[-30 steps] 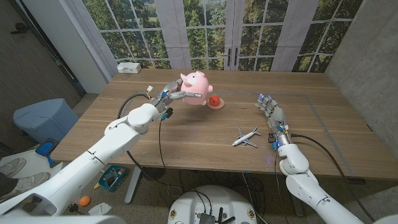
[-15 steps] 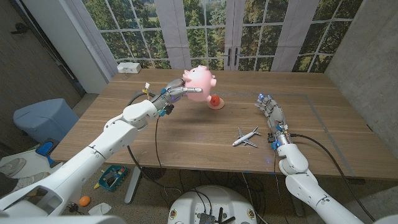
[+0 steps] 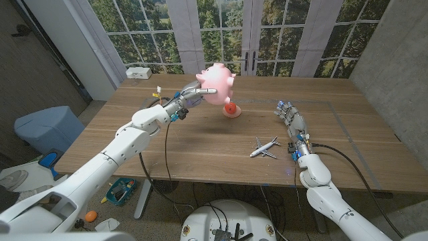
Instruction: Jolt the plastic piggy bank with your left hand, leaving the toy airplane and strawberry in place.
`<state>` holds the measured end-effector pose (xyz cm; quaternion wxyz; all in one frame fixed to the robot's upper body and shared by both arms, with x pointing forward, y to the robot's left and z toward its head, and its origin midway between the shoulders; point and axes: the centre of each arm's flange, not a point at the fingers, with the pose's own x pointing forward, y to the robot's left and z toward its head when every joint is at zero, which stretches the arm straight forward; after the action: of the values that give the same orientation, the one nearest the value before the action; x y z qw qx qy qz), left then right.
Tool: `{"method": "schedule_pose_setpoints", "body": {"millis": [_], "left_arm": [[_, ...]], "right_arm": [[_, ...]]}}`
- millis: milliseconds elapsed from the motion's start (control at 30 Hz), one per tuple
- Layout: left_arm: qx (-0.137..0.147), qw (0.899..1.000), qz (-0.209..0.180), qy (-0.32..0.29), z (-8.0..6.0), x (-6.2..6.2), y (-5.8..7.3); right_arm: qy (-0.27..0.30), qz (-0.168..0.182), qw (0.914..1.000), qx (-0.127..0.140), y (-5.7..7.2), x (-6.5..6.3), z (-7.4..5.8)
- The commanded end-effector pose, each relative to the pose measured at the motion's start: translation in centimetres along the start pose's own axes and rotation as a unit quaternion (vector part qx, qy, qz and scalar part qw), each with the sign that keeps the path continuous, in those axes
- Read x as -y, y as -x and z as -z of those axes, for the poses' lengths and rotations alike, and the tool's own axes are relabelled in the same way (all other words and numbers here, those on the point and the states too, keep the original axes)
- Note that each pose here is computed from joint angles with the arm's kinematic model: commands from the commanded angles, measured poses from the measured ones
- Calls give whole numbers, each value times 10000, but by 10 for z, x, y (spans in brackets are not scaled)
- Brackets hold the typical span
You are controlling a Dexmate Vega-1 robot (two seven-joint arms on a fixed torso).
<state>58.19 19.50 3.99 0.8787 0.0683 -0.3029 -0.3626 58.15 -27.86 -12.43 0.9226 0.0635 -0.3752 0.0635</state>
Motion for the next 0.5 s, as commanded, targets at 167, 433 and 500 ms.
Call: {"method": "schedule_pose_setpoints", "body": {"millis": [167,433,500], "left_arm": [[-94,9998,-136,-109,-1,-5,-1],[-424,9954,-586,-632,-2,-6,4],[-546,9913,-797,-890,-3,-5,7]], "right_arm": [[-2,23,10000,4,-2,1,0],[-2,23,10000,-3,-4,1,0],[4,19,10000,-5,-5,1,1]]}}
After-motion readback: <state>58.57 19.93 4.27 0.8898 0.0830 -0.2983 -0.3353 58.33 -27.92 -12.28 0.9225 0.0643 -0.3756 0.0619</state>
